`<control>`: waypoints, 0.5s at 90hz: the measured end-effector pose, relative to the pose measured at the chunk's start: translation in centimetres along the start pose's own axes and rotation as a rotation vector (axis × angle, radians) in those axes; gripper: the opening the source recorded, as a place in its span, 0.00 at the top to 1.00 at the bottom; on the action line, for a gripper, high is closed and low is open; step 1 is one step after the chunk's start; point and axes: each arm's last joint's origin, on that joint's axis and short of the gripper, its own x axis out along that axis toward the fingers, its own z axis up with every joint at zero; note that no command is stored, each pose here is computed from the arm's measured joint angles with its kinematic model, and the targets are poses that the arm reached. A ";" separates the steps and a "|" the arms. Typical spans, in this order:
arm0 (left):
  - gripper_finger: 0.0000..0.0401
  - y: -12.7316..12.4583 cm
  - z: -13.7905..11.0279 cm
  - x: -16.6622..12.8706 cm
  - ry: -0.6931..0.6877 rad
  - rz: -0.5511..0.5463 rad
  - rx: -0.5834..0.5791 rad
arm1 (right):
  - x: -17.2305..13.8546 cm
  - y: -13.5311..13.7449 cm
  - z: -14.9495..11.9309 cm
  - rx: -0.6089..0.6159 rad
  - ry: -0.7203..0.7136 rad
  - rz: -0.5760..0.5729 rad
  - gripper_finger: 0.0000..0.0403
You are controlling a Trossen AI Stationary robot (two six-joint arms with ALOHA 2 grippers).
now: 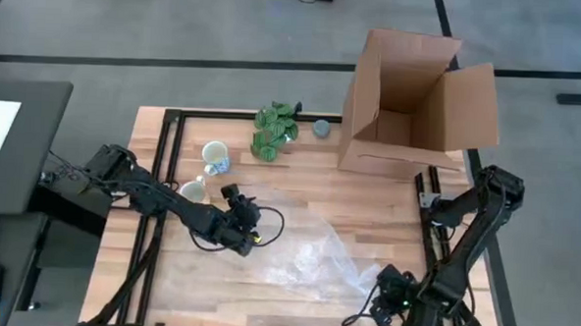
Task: Wrap mug
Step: Prepare the bubble wrap in the center of the table
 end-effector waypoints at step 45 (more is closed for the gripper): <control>0.63 0.0 0.3 0.2 -0.009 -0.008 -0.008 | 2.5 4.2 9.6 -0.557 -0.212 0.193 0.60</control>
